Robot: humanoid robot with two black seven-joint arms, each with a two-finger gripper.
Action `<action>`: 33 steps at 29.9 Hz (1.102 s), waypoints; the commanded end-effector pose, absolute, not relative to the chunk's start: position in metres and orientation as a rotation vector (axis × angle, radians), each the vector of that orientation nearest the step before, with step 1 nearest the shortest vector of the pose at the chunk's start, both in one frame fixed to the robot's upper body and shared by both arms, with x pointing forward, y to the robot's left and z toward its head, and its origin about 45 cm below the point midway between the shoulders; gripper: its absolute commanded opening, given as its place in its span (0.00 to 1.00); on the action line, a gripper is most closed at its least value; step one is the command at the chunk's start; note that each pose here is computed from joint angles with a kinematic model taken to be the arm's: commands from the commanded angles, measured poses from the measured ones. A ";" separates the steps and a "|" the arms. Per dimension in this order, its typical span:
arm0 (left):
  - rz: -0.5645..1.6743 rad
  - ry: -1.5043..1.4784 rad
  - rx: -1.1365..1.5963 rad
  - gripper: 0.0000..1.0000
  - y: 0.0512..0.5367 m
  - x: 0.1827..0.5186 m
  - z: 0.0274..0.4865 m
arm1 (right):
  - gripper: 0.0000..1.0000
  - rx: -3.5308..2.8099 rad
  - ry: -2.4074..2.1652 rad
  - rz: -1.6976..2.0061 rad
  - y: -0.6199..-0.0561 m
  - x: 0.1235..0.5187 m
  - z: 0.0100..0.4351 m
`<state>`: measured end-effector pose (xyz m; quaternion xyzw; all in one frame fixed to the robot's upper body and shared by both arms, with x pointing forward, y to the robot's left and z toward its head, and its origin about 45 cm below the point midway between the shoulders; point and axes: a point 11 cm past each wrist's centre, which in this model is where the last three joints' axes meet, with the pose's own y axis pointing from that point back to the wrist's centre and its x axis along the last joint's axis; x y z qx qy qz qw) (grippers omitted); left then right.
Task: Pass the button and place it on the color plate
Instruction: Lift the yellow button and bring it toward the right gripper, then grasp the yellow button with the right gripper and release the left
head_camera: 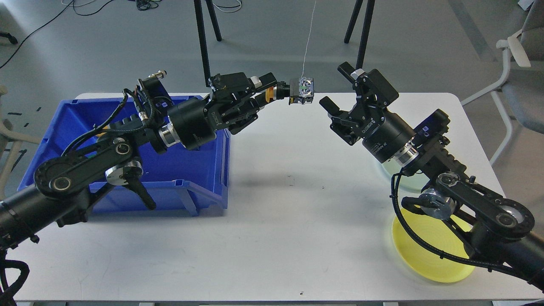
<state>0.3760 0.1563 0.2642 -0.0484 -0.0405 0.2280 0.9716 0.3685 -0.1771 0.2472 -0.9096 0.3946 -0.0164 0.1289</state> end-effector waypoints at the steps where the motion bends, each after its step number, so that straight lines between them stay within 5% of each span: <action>1: 0.458 -0.081 -0.098 0.08 0.155 0.375 0.263 | 0.99 -2.642 1.105 -0.031 -0.167 0.362 0.249; 18: 0.459 -0.076 -0.097 0.08 0.155 0.375 0.261 | 0.96 -2.643 1.016 0.045 -0.129 0.350 0.242; 20: 0.460 -0.074 -0.097 0.08 0.155 0.374 0.261 | 0.85 -2.643 1.016 0.044 -0.129 0.349 0.242; 26: 0.460 -0.074 -0.097 0.09 0.155 0.374 0.261 | 0.23 -2.639 1.002 0.032 -0.124 0.350 0.246; 33: 0.464 -0.074 -0.094 0.09 0.156 0.375 0.260 | 0.00 -2.625 0.996 0.067 -0.118 0.346 0.244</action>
